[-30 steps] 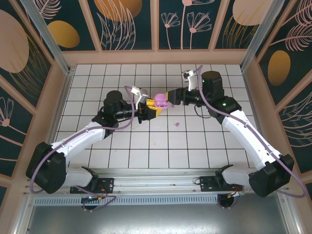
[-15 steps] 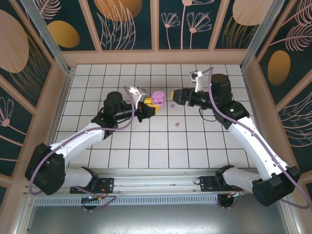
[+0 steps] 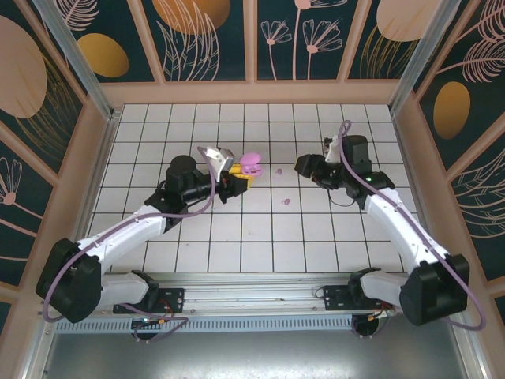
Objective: Insert wireless bluetooth earbuds into charging case
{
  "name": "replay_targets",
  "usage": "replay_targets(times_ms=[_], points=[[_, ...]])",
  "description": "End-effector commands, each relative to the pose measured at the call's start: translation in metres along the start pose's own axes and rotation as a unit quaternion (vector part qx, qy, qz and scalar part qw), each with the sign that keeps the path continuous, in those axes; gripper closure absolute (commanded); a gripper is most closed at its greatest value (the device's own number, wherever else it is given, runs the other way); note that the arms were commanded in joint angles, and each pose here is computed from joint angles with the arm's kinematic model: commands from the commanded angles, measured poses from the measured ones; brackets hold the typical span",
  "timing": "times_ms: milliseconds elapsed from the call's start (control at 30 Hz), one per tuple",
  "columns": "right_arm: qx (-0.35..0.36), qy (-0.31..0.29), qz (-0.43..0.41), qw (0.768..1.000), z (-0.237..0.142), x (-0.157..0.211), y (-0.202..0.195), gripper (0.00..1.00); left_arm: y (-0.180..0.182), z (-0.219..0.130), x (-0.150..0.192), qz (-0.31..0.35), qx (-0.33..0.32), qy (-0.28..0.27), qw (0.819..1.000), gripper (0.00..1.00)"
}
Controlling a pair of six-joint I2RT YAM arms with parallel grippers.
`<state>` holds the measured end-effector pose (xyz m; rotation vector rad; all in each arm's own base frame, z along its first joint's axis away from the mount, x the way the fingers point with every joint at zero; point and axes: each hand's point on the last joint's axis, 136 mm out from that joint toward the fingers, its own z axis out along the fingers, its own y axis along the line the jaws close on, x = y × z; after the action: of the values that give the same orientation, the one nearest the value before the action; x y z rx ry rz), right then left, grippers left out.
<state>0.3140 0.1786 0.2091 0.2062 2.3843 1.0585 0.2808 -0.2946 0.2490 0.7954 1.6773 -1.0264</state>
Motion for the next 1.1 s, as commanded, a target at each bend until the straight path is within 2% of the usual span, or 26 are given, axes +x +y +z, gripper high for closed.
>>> replay_targets(times_ms=[0,67,233,333,867,1067], points=[[0.023,0.013,0.023,0.999,0.026,0.000,-0.024,0.48,-0.002,-0.003,0.002,0.015,-0.002,-0.001,1.000,0.70],[0.031,0.030,0.024,0.999,0.043,0.001,-0.035,0.52,-0.002,-0.003,0.006,0.013,0.000,0.003,1.000,0.70],[0.051,0.065,0.020,0.996,0.078,-0.004,-0.058,0.70,-0.002,-0.004,0.012,0.012,0.001,0.008,1.000,0.70],[0.064,0.081,0.019,0.994,0.097,-0.008,-0.068,0.76,-0.002,-0.004,0.015,0.010,0.002,0.009,1.000,0.70],[0.110,0.118,0.004,0.987,0.156,-0.024,-0.095,0.75,0.002,-0.003,0.023,-0.004,-0.005,0.010,1.000,0.69],[0.135,0.133,-0.007,0.982,0.175,-0.022,-0.102,0.67,0.005,-0.002,0.028,-0.003,-0.010,0.018,1.000,0.68]])
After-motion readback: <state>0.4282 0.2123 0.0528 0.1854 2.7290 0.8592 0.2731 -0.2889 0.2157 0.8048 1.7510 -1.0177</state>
